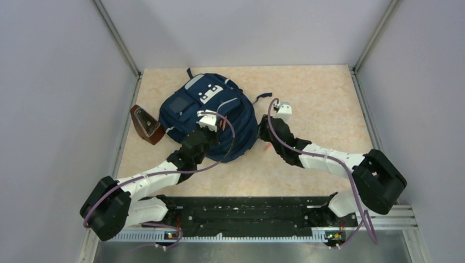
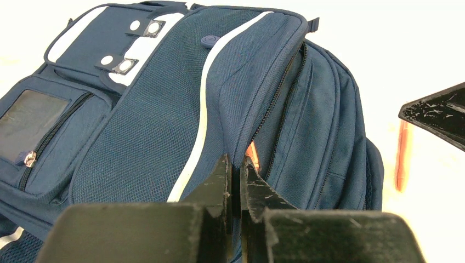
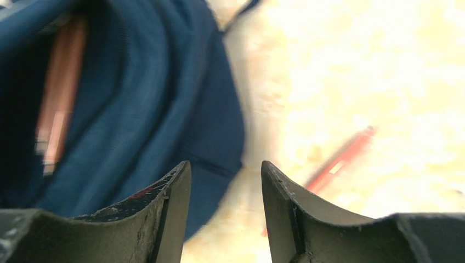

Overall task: Pack the student bag
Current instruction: Place the stationery in the student bag, then pick up the stationery from the center of the board.

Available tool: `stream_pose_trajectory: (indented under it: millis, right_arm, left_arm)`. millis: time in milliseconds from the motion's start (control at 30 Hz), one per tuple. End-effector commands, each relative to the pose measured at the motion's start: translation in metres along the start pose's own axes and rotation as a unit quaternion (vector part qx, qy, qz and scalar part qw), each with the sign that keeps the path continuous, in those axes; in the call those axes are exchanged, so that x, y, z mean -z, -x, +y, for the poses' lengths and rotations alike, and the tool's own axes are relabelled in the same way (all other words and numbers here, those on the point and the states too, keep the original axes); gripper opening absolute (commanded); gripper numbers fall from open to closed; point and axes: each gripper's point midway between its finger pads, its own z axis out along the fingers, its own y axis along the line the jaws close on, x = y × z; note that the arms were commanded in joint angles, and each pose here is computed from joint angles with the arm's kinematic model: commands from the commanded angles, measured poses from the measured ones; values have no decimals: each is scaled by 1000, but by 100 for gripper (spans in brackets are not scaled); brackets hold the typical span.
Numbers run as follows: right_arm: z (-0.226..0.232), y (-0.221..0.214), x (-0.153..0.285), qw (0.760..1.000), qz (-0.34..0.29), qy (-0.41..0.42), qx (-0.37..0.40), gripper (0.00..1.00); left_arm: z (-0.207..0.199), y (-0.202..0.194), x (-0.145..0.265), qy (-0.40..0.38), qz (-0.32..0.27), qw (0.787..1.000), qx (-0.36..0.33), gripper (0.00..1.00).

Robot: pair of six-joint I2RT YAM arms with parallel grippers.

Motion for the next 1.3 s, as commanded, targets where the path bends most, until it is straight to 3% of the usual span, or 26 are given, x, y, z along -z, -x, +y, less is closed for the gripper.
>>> stream_pose_trajectory:
  millis: [0,467,1000,1267]
  right_arm:
    - [-47,-21,1,996,44,-69,16,52]
    - [-92,-53,-34,983,107,-146,27,58]
    - [-108,-70,-40,970,142,-186,72,53]
    - [-112,-76,-33,965,163,-187,89,33]
  left_arm:
    - [-9,30,0,-15,-55,998,18,0]
    - [-12,27,-2,-21,-45,999,10,0]
    - [-12,25,-3,-22,-42,999,6,0]
    - [-12,24,-4,-22,-41,999,4,0]
